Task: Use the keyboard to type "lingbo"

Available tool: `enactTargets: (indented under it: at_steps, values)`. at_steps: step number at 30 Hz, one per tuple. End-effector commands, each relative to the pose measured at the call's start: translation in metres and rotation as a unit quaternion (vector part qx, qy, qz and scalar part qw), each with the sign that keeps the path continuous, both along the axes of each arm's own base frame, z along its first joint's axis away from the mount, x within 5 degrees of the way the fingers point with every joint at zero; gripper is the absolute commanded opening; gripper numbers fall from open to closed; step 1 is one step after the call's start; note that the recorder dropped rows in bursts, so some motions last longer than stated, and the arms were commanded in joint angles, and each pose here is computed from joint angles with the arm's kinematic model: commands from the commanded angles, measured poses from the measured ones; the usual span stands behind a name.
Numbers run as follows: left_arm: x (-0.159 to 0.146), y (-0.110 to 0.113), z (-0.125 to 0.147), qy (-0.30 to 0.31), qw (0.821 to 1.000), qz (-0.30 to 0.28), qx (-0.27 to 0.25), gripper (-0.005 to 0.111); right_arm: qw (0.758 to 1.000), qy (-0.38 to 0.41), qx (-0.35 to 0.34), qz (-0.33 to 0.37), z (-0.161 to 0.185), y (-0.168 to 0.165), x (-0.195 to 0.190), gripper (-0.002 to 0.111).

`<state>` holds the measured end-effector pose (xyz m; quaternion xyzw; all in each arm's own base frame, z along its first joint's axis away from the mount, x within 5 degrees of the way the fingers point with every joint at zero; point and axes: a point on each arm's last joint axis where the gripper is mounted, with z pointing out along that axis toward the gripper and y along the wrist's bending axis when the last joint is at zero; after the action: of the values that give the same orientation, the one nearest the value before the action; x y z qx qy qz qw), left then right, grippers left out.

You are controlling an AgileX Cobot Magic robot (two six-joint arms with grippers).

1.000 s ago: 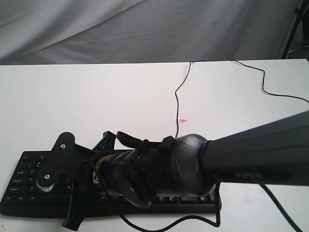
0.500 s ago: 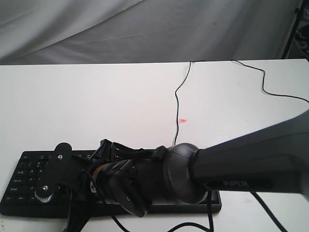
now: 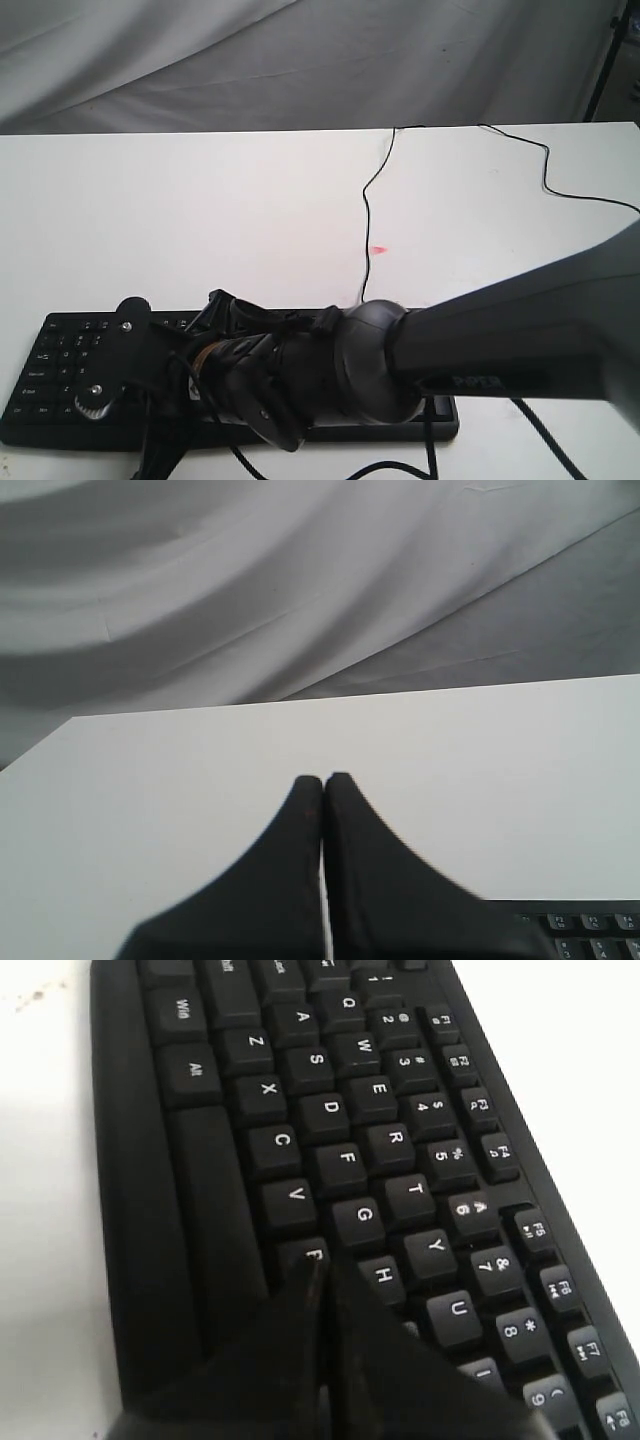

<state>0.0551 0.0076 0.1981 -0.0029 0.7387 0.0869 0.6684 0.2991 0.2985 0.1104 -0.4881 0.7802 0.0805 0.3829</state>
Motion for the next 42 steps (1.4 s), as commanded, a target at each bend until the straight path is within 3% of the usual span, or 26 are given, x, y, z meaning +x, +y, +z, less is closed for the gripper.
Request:
enactTargets:
  at_steps: [1,26,42]
  values:
    - [0.000,0.000,-0.002,0.002,1.000,-0.002,-0.002,0.001,1.000,-0.006,0.003,-0.005,0.000,-0.002,0.005,0.000]
    - [0.000,0.000,-0.002,0.002,1.000,-0.002,-0.002,0.001,1.000,0.007,-0.006,-0.007,-0.012,-0.002,0.004,0.000]
    - [0.000,0.000,-0.002,0.002,1.000,-0.002,-0.002,0.001,1.000,-0.014,0.008,0.016,0.043,0.014,0.019,0.000]
